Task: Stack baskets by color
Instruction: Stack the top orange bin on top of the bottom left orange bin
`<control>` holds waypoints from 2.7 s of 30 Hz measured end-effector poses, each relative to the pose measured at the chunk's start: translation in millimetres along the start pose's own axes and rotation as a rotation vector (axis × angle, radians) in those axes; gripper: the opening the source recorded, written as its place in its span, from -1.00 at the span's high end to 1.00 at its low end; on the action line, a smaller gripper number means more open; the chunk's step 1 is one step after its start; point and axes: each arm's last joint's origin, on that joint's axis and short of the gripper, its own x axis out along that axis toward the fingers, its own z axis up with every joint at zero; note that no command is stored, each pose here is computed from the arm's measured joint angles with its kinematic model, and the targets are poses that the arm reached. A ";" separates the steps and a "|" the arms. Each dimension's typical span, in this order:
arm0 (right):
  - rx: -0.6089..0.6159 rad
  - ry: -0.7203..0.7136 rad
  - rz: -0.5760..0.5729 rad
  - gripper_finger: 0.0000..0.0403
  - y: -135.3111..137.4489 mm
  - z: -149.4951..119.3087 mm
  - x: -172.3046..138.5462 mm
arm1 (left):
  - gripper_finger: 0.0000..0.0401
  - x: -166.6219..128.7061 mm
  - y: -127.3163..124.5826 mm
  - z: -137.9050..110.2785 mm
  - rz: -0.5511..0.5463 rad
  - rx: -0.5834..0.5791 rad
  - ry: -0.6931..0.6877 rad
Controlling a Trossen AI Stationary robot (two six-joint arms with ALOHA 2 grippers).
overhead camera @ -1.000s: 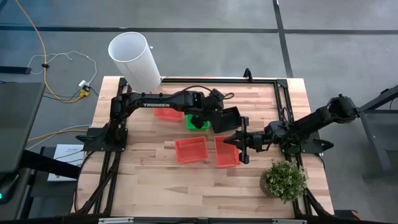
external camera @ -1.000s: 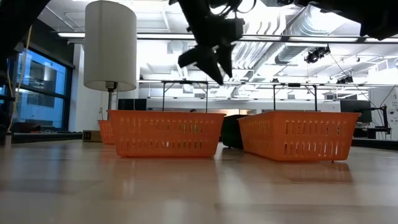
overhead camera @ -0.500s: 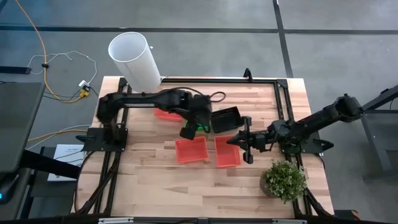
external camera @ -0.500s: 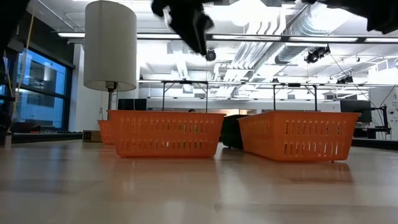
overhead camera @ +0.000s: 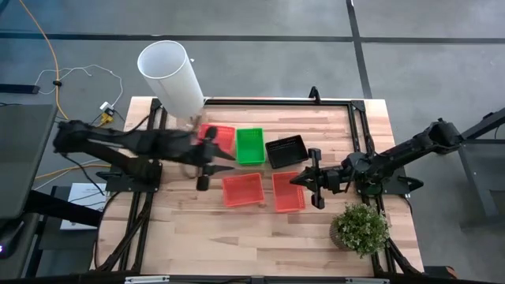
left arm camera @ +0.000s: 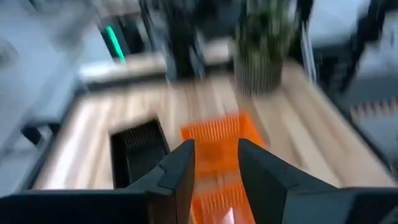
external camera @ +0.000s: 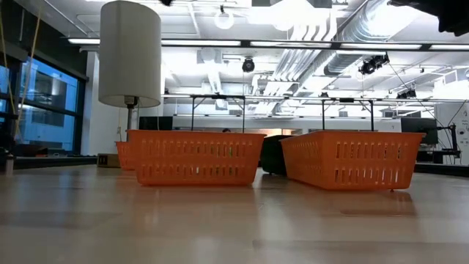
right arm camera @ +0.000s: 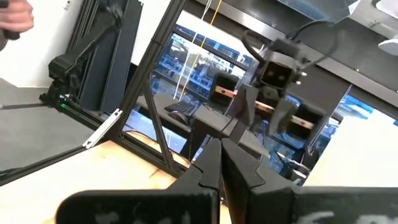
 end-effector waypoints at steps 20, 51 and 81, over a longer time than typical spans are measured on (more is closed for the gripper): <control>0.133 0.071 -0.130 1.00 -12.1 -8.0 0.1 | 0.47 -54.8 -19.8 -115.1 0.175 -0.023 -0.483; 0.257 0.105 -0.155 1.00 -19.5 -15.9 -0.2 | 0.47 -55.3 -20.3 -114.8 0.164 0.000 -0.488; 0.257 0.106 -0.154 1.00 -19.4 -16.0 -0.2 | -0.03 -11.0 -2.1 -152.6 0.442 -0.148 0.047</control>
